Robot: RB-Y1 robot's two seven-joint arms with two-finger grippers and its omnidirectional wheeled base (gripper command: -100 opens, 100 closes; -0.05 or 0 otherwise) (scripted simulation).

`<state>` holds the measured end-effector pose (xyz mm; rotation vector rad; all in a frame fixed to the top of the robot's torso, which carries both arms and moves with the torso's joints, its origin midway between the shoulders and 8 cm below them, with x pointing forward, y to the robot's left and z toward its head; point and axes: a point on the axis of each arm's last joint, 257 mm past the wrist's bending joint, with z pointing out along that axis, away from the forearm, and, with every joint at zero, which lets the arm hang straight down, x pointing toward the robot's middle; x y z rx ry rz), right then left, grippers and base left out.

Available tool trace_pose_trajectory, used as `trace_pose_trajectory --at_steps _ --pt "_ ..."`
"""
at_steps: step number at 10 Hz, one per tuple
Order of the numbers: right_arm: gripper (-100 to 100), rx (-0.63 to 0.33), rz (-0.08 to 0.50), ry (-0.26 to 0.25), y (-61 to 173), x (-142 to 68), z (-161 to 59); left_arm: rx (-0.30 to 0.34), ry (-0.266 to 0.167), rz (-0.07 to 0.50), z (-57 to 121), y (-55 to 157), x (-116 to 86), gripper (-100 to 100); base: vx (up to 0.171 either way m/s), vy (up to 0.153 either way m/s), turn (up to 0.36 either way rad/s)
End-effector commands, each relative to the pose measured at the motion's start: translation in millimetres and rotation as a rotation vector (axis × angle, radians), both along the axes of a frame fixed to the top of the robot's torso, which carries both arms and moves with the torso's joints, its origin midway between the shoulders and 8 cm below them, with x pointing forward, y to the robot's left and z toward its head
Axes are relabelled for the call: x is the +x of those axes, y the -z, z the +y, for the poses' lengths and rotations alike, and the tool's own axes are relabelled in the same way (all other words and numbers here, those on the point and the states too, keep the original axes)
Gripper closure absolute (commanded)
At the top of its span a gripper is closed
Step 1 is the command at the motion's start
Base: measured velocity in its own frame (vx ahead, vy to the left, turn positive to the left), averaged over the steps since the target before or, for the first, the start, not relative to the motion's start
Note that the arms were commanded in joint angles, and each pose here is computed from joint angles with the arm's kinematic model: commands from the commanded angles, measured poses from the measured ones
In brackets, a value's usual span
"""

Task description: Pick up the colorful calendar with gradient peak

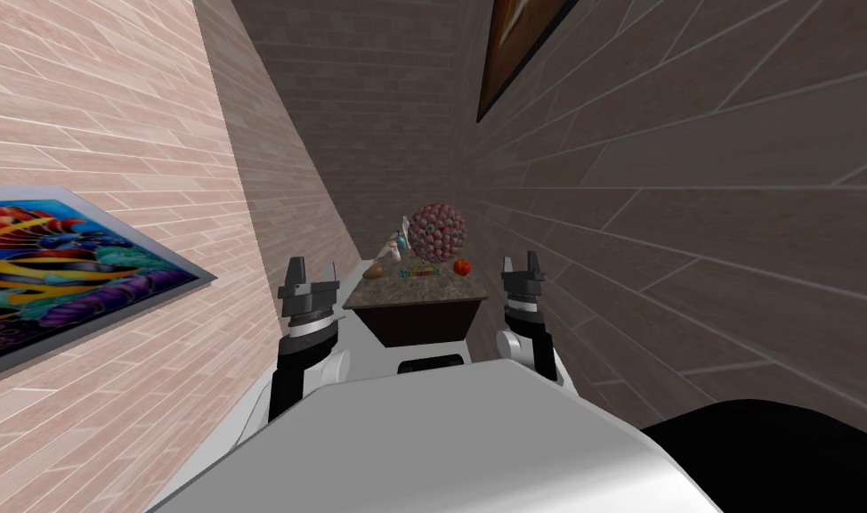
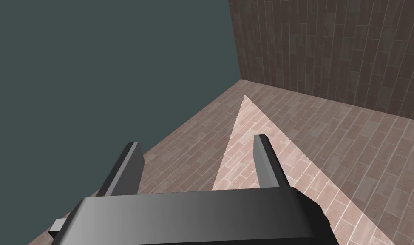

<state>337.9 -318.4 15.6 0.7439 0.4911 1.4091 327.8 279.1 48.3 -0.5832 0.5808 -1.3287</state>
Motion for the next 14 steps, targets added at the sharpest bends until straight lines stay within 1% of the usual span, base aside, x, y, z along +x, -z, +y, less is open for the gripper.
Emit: trace_pose_trajectory --at_steps 1,4,7,9,10,12,13,14 --pt "0 0.0 0.0 0.0 0 0 0 0.029 0.021 0.014 -4.3 6 7 -100 -0.017 0.004 -0.026" --pt "0 0.0 0.0 0.0 0 0 0 0.062 0.048 0.041 -8.3 18 24 -100 -0.04 0.014 -0.032" --pt "0 0.0 0.0 0.0 0 0 0 0.081 0.067 0.072 -9.2 35 47 -100 -0.052 0.014 -0.043" --pt "0 0.0 0.0 0.0 0 0 0 0.088 0.076 0.08 -9.8 41 63 -100 -0.064 0.024 -0.051" --pt "0 0.0 0.0 0.0 0 0 0 0.086 0.075 0.095 -8.3 48 66 -100 -0.042 0.011 -0.02" --pt "0 0.0 0.0 0.0 0 0 0 0.087 0.082 0.102 -8.4 53 84 -100 -0.044 0.005 -0.042" --pt "0 0.0 0.0 0.0 0 0 0 0.085 0.079 0.122 -6.5 62 87 -100 -0.04 0.012 -0.023" --pt "0 0.0 0.0 0.0 0 0 0 0.083 0.083 0.126 -6.3 65 97 -100 -0.039 0.007 -0.023"
